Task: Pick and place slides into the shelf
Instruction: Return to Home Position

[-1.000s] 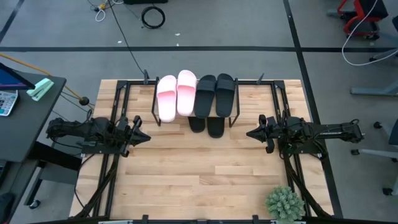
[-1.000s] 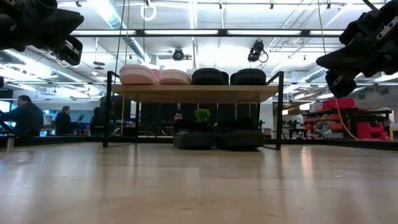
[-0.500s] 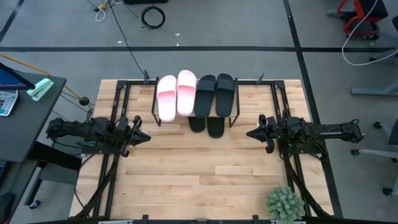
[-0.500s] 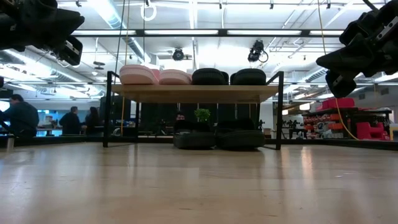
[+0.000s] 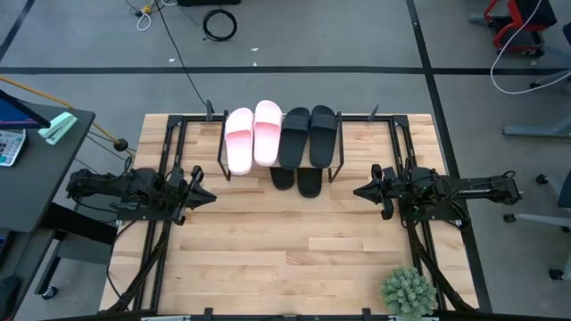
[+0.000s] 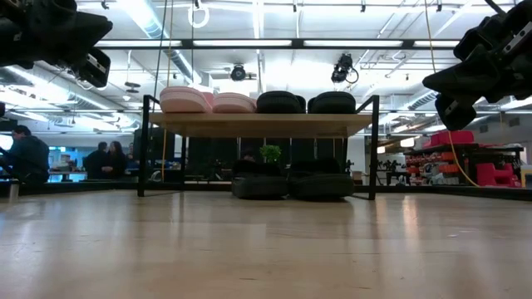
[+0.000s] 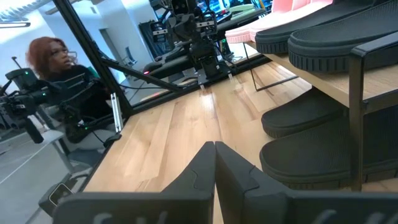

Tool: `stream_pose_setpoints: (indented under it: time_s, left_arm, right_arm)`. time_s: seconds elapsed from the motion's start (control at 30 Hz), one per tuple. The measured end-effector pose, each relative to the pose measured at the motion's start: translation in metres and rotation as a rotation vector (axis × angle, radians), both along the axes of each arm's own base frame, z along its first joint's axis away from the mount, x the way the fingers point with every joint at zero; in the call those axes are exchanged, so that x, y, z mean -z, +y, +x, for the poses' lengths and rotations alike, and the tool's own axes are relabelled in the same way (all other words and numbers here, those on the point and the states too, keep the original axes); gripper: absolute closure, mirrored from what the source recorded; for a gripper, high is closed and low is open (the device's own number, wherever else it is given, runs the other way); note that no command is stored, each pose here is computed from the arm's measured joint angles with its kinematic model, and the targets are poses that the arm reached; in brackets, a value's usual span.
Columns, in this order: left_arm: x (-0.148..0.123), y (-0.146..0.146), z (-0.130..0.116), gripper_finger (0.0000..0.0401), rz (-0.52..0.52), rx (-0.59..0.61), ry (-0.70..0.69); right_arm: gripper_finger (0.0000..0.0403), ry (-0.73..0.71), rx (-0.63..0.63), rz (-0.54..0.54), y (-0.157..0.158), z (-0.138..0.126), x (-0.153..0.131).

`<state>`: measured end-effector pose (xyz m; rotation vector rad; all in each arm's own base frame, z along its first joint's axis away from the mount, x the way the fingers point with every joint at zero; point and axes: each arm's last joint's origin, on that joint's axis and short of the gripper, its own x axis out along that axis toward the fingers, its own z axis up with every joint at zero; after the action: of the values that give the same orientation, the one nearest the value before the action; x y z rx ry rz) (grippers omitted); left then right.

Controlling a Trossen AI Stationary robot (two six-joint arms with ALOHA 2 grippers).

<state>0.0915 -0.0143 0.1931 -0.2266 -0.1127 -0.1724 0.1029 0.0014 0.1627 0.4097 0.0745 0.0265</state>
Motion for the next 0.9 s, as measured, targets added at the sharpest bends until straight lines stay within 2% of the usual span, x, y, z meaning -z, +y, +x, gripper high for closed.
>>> stream_pose_setpoints:
  time_s: [0.23,0.57,0.9]
  left_arm:
    - [0.0,0.0,0.0,0.0361,0.0,0.0,0.0]
    - [0.0,0.0,0.0,0.0373,0.0,0.0,0.0]
    - [0.0,0.0,0.0,0.0361,0.0,0.0,0.0]
  right_arm:
    - [0.0389,0.0,0.0,0.0,0.0,0.0,0.0]
    - [0.0389,0.0,0.0,0.0,0.0,0.0,0.0001]
    - [0.0389,0.0,0.0,0.0,0.0,0.0,0.0]
